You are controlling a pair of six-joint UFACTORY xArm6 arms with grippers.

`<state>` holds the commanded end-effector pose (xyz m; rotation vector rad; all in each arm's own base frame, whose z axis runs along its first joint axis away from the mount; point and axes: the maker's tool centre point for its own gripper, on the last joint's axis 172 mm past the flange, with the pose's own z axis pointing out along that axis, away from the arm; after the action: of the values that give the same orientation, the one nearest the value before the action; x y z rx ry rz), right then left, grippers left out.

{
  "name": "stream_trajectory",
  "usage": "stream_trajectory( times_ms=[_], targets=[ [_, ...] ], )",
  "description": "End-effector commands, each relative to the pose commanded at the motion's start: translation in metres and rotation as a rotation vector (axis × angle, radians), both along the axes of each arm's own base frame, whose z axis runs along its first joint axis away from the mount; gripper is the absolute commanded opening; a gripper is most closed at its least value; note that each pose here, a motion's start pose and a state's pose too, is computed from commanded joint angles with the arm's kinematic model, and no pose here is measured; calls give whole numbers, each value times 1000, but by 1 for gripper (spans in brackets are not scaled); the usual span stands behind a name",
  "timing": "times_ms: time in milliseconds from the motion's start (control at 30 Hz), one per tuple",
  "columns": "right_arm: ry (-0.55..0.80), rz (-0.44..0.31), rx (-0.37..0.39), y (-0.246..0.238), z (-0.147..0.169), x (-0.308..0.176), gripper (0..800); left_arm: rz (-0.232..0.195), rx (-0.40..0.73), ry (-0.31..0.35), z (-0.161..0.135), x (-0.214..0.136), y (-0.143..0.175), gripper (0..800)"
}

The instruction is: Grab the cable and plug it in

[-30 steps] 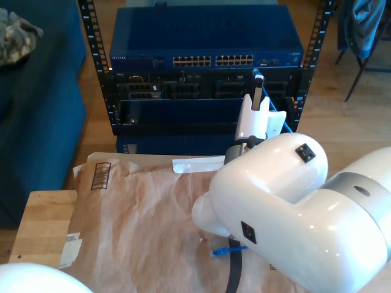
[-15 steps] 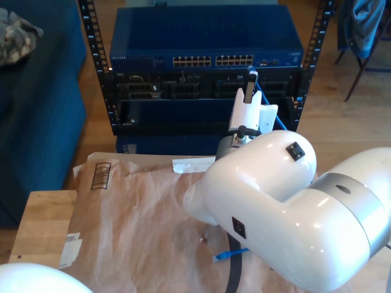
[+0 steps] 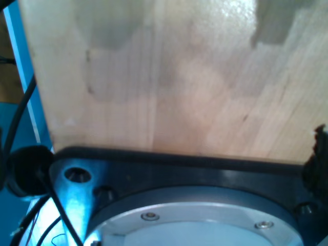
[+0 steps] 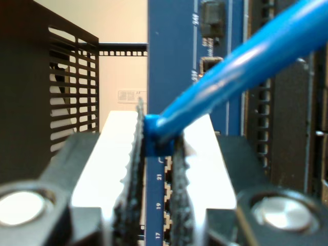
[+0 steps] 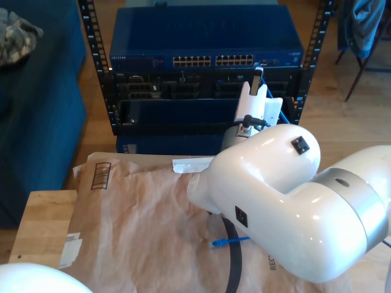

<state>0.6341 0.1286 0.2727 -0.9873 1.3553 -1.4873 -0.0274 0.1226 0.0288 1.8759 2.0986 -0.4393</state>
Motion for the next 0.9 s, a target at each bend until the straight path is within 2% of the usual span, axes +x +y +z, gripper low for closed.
stream_trajectory(
  times_ms=[900],
  targets=[
    [-26, 6, 24, 9, -1, 17, 2, 0, 0, 0, 0, 0, 0, 800]
  ],
)
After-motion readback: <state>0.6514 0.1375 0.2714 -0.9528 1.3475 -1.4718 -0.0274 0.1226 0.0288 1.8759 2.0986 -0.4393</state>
